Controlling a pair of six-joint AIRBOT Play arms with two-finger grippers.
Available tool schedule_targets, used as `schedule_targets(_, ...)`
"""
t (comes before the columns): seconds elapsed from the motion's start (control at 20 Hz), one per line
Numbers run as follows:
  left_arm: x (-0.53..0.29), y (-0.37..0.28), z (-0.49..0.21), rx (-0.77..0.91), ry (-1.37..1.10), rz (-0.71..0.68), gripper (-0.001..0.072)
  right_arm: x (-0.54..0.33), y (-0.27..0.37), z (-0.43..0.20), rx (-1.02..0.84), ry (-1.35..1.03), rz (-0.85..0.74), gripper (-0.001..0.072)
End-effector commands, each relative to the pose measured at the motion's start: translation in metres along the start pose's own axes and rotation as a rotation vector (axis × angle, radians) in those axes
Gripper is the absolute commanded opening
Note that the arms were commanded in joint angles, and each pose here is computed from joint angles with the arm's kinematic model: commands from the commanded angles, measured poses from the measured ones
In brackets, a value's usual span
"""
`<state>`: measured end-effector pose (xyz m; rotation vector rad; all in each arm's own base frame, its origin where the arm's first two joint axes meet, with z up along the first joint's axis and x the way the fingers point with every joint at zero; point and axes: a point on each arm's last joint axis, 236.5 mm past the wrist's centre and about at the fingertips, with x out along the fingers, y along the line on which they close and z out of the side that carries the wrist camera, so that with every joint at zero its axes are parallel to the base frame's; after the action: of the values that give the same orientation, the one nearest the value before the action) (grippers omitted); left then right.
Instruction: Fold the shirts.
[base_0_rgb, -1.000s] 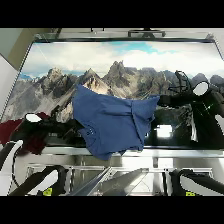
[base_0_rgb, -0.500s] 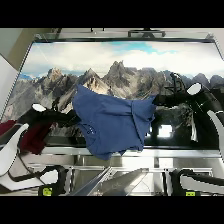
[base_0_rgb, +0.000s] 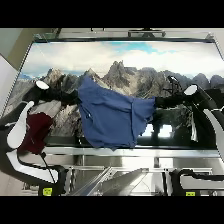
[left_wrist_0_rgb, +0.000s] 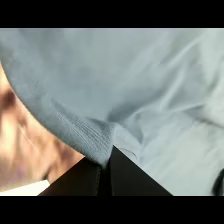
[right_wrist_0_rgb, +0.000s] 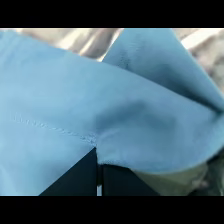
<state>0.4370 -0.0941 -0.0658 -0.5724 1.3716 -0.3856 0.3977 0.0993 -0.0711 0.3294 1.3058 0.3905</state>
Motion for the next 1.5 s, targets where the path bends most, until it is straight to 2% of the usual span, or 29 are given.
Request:
schedule_targets(0.0, -0.009, -0.015, 0.058, 0.076, -0.052, -0.021, 0.001, -0.005, 0.014, -0.032, -0.001, 0.111, 0.048, 0.0012)
schedule_targets(0.3, 0.002, -0.026, 0.119, 0.168, -0.087, -0.047, 0.0012, 0.006, 0.035, -0.099, 0.085, 0.155, 0.094, 0.0013)
schedule_targets(0.35, 0.004, -0.026, 0.118, 0.175, -0.063, -0.053, 0.0124, 0.01, 0.036, -0.102, 0.091, 0.149, 0.096, 0.0014)
schedule_targets(0.4, 0.004, -0.027, 0.114, 0.165, -0.032, -0.06, 0.0301, 0.01, 0.039, -0.103, 0.094, 0.153, 0.104, 0.0019)
schedule_targets(0.45, 0.001, -0.029, 0.108, 0.162, -0.002, -0.066, 0.0338, 0.009, 0.042, -0.101, 0.096, 0.151, 0.114, 0.0097)
schedule_targets(0.5, -0.006, -0.028, 0.102, 0.163, 0.025, -0.07, 0.0338, 0.004, 0.044, -0.099, 0.091, 0.158, 0.123, 0.033)
schedule_targets(0.55, -0.013, -0.025, 0.096, 0.159, 0.048, -0.072, 0.0337, -0.004, 0.047, -0.099, 0.087, 0.179, 0.142, 0.0449)
schedule_targets(0.7, -0.038, -0.014, 0.056, 0.102, 0.169, -0.087, 0.0337, -0.039, 0.051, -0.087, 0.06, 0.189, 0.19, 0.0447)
schedule_targets(0.85, -0.049, -0.004, -0.003, 0.018, 0.33, -0.106, 0.0336, -0.072, 0.026, -0.065, 0.117, 0.086, 0.172, 0.0447)
schedule_targets(0.95, -0.049, 0.012, -0.044, -0.036, 0.402, -0.049, 0.0336, -0.085, 0.006, -0.064, 0.165, 0.061, 0.163, 0.0448)
schedule_targets(1.0, -0.048, 0.021, -0.064, -0.058, 0.431, -0.012, 0.0336, -0.088, -0.002, -0.064, 0.176, 0.051, 0.16, 0.049)
schedule_targets(1.05, -0.048, 0.03, -0.085, -0.078, 0.458, 0.026, 0.0337, -0.089, -0.007, -0.063, 0.169, 0.04, 0.157, 0.0657)
schedule_targets(1.1, -0.046, 0.036, -0.104, -0.097, 0.477, 0.05, 0.0337, -0.088, -0.01, -0.062, 0.147, 0.034, 0.155, 0.0691)
schedule_targets(1.45, 0.0, 0.056, -0.176, -0.176, 0.488, 0.069, 0.0337, -0.041, -0.016, -0.084, 0.205, 0.184, 0.2, 0.069)
